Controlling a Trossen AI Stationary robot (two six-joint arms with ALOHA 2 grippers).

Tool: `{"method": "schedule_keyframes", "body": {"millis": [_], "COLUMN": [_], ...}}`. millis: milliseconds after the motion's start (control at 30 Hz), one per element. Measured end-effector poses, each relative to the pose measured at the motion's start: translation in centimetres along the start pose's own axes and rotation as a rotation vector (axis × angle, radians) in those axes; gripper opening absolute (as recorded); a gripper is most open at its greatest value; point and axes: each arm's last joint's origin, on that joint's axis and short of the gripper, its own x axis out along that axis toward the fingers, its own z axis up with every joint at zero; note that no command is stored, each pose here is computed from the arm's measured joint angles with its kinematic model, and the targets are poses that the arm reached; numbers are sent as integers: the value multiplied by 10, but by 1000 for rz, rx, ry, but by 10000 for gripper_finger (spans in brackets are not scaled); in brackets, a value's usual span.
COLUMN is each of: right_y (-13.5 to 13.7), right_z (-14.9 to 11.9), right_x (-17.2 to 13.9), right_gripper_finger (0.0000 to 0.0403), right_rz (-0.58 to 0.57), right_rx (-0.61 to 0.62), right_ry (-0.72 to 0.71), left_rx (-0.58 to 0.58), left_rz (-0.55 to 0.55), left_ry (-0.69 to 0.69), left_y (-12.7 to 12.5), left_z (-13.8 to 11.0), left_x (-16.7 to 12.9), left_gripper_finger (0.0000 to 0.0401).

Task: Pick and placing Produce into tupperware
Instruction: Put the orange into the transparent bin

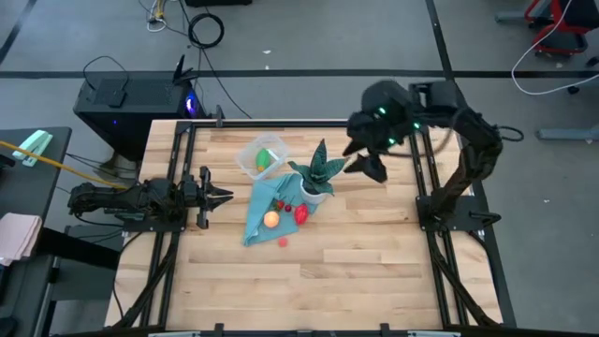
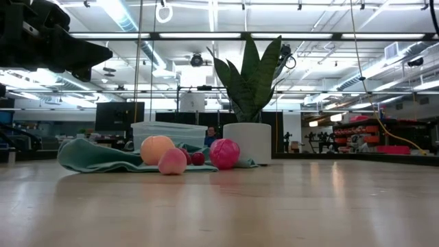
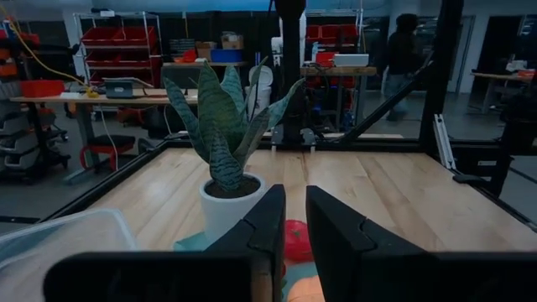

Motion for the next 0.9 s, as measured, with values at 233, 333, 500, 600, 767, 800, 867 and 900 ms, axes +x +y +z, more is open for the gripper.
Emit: {"method": "schedule_keyframes", "body": {"millis": [233, 333, 500, 600, 767, 800, 867, 900], "right_y": [31, 34, 28, 22, 6, 2, -5, -8], "right_z": [-22, -36, -68, -91, -140, -151, -171, -181], "right_x": [-34, -56, -83, -84, -62, -54, -39, -30], "right_gripper_finger": [246, 246, 246, 246, 246, 246, 246, 246], "right_rz": [-144, -207, -307, -326, -300, -294, -268, -248], "right_rx": [-78, -73, -36, -26, -27, -25, -22, -21], "right_ry": [-102, -170, -239, -281, -393, -412, -457, -482], "left_rx": [-1, -1, -1, 0, -1, -1, 0, 0], "left_rz": [0, 0, 0, 0, 0, 0, 0, 0], "left_ry": [0, 0, 0, 0, 0, 0, 0, -1], "left_y": [0, 0, 0, 0, 0, 0, 0, 0], "left_z": [0, 0, 0, 0, 0, 0, 0, 0], "left_x": [0, 0, 0, 0, 0, 0, 0, 0], "left_gripper_finger": [57, 61, 58, 54, 55, 57, 59, 60]}}
